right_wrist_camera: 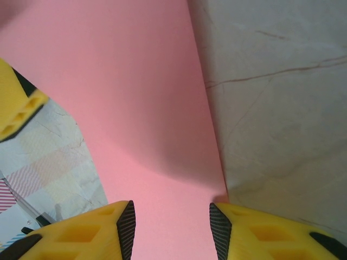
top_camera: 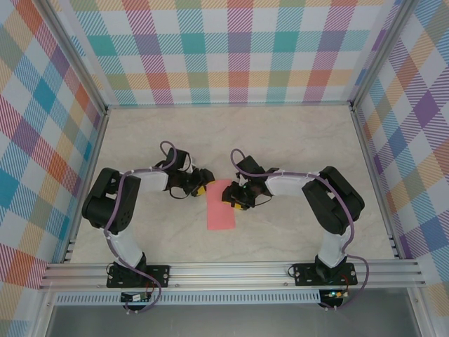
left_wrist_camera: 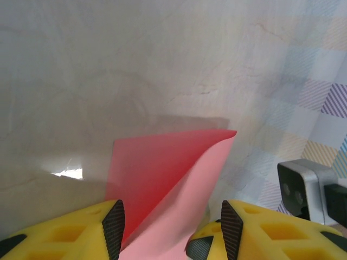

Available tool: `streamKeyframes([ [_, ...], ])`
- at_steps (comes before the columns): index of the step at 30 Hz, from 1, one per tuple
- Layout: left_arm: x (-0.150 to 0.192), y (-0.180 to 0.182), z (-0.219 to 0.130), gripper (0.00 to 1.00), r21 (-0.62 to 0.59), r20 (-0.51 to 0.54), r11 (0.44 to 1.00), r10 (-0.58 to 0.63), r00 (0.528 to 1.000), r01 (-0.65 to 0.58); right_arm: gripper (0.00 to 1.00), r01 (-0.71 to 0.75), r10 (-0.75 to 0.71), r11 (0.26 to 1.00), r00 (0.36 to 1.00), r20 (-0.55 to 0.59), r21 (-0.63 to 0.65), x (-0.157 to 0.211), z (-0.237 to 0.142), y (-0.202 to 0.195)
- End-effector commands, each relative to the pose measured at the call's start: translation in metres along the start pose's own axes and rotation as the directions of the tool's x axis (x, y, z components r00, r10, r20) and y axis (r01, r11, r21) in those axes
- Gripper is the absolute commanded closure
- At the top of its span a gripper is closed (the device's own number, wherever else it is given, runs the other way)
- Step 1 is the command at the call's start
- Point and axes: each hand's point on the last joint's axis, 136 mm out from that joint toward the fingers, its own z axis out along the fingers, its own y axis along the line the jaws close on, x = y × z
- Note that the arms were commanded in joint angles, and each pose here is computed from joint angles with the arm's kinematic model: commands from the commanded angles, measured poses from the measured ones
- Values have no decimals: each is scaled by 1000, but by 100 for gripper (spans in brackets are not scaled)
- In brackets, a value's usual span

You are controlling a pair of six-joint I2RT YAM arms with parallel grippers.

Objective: Fold a paper plane with a square sheet of paper (pick it up from the middle)
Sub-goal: Fold the triangle a second time at the center of the table.

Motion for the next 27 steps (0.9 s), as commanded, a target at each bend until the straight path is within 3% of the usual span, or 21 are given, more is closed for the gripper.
streamKeyframes([
  [1,16,-12,-5,48,53,-24,999,9,1000,-7,55,-91,99,981,994,-37,173,18,14,-55],
  [18,58,-19,-24,47,190,-95,981,-23,995,41,52,-97,97,993,995,-2,70,11,11,-35],
  [27,67,-11,-20,46,165,-115,986,-13,993,32,52,-97,97,994,995,-4,43,11,11,-29],
])
